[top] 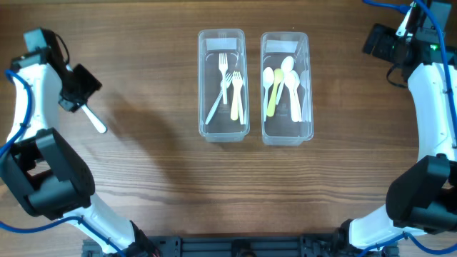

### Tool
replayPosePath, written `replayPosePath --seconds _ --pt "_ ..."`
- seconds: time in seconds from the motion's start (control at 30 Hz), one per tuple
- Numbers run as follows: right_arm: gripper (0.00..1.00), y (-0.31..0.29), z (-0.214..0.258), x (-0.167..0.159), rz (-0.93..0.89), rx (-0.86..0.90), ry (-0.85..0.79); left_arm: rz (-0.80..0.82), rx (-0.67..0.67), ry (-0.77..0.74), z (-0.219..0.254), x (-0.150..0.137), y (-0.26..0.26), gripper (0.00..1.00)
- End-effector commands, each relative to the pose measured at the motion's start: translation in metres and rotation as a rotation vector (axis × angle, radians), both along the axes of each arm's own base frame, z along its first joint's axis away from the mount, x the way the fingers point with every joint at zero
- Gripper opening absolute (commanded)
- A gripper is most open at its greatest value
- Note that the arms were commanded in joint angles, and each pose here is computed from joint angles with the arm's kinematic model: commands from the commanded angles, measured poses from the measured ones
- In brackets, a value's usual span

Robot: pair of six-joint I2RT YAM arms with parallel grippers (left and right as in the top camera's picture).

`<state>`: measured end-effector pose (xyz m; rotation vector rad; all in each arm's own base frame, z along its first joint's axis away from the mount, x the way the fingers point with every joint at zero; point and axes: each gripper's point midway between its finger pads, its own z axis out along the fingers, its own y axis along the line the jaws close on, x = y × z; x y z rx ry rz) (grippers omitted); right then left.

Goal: Pack container
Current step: 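Move the left gripper to the light blue fork and grasp it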

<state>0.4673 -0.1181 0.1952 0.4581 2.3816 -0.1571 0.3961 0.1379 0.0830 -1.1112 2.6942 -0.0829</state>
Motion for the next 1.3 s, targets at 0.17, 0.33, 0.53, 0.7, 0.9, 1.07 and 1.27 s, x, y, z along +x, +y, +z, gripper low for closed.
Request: replayPosePath --seconds 0.17,0.33,0.53,0.7,0.9,1.07,1.27 --pt "1.0 -0.003 0.014 0.002 -0.01 -0.019 -0.031 0.054 0.161 0.089 -0.037 -0.028 0.026 0.59" --pt "1.0 -0.003 0.014 0.002 -0.01 -0.019 -0.031 0.061 0.175 0.046 -0.042 -0.02 0.03 0.59" --pt "1.0 -0.003 0.014 0.002 -0.01 -0.019 -0.031 0.063 0.177 0.03 -0.057 -0.011 0.033 0.6" --pt "1.0 -0.003 0.014 0.002 -0.01 -0.019 -0.031 0.065 0.18 0.025 -0.07 -0.006 0.038 0.6" --pt "1.0 -0.003 0.014 0.002 -0.01 -0.019 -0.031 0.056 0.161 0.084 -0.094 -0.016 0.044 0.49" --pt "1.0 -0.003 0.014 0.002 -0.01 -0.019 -0.031 0.07 0.157 0.092 -0.099 -0.019 0.049 0.5" --pt "1.0 -0.003 0.014 0.002 -0.01 -0.019 -0.031 0.069 0.14 0.082 -0.099 -0.017 0.047 0.09"
